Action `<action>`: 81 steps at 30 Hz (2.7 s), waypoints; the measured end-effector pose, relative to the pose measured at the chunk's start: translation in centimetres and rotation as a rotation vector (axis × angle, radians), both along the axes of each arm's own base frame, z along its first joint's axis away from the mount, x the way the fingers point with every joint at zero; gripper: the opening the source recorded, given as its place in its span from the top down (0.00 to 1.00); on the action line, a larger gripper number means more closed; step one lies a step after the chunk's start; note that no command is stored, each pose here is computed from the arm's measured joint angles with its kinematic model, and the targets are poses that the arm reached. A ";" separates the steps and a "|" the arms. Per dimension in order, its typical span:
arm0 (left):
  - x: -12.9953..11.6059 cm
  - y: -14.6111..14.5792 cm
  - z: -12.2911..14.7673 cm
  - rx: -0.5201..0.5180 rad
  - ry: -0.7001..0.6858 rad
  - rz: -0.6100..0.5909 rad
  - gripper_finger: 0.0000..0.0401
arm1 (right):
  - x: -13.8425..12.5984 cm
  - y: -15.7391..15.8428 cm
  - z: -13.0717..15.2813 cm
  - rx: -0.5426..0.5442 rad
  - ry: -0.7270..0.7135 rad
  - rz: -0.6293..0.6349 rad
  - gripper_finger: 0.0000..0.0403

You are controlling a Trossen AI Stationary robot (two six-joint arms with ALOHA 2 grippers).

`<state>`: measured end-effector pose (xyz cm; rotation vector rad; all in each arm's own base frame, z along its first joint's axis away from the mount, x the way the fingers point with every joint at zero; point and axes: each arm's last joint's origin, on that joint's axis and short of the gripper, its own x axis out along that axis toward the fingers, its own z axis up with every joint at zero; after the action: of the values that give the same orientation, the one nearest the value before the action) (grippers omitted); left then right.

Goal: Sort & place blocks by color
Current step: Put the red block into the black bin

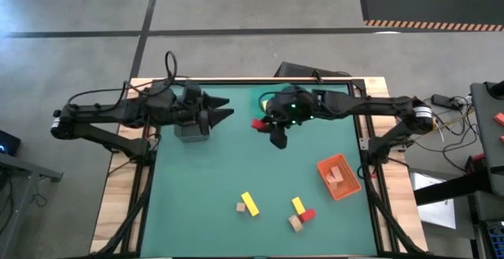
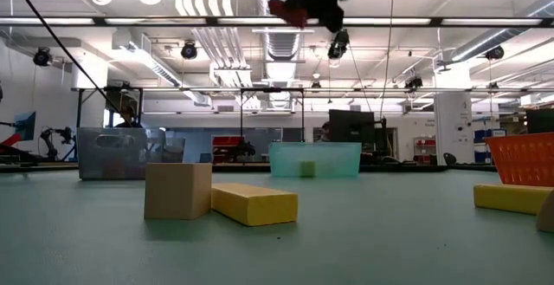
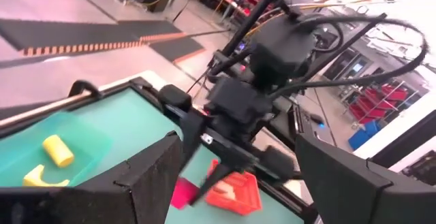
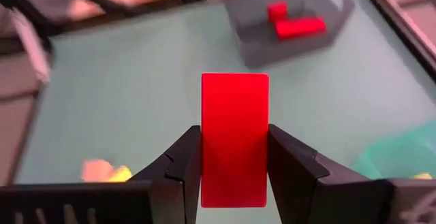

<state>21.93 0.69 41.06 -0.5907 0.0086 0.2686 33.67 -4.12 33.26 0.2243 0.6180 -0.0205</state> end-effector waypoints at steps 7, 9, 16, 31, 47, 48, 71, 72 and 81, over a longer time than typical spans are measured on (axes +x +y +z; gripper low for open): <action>1.8 -0.4 -0.5 0.064 -0.006 -0.086 0.32 | 0.5 2.7 2.3 0.023 -0.210 0.058 0.71; 2.4 -0.7 -0.8 0.063 0.007 -0.111 0.32 | 0.7 3.4 2.6 0.022 -0.249 0.079 0.71; 2.6 -2.0 -0.5 0.118 -0.028 -0.202 0.32 | 1.1 4.9 3.9 0.016 -0.405 0.123 0.71; 3.7 -3.2 -0.1 0.294 -0.103 -0.231 0.32 | 1.5 5.1 4.6 0.058 -0.746 0.119 0.71; 4.2 -3.2 0.3 0.287 -0.165 -0.201 0.58 | 1.5 5.1 4.5 0.082 -0.755 0.112 0.71; 4.2 -3.2 0.3 0.287 -0.165 -0.200 0.62 | 1.5 5.1 4.5 0.081 -0.756 0.112 0.71; 3.3 1.0 -2.8 -0.021 0.166 -0.033 0.70 | -0.1 4.2 4.7 0.040 -0.331 -0.031 0.36; 3.1 1.6 -3.4 -0.059 0.221 -0.002 0.70 | -0.5 4.2 4.7 0.033 -0.298 -0.044 0.37; -1.5 8.3 -9.3 -0.436 0.807 0.361 0.70 | -3.2 4.0 6.3 0.021 -0.217 -0.111 0.42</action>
<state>20.47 8.97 31.79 -0.8825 0.7612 0.8564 30.46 -0.13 39.52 0.2773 0.3896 -0.0952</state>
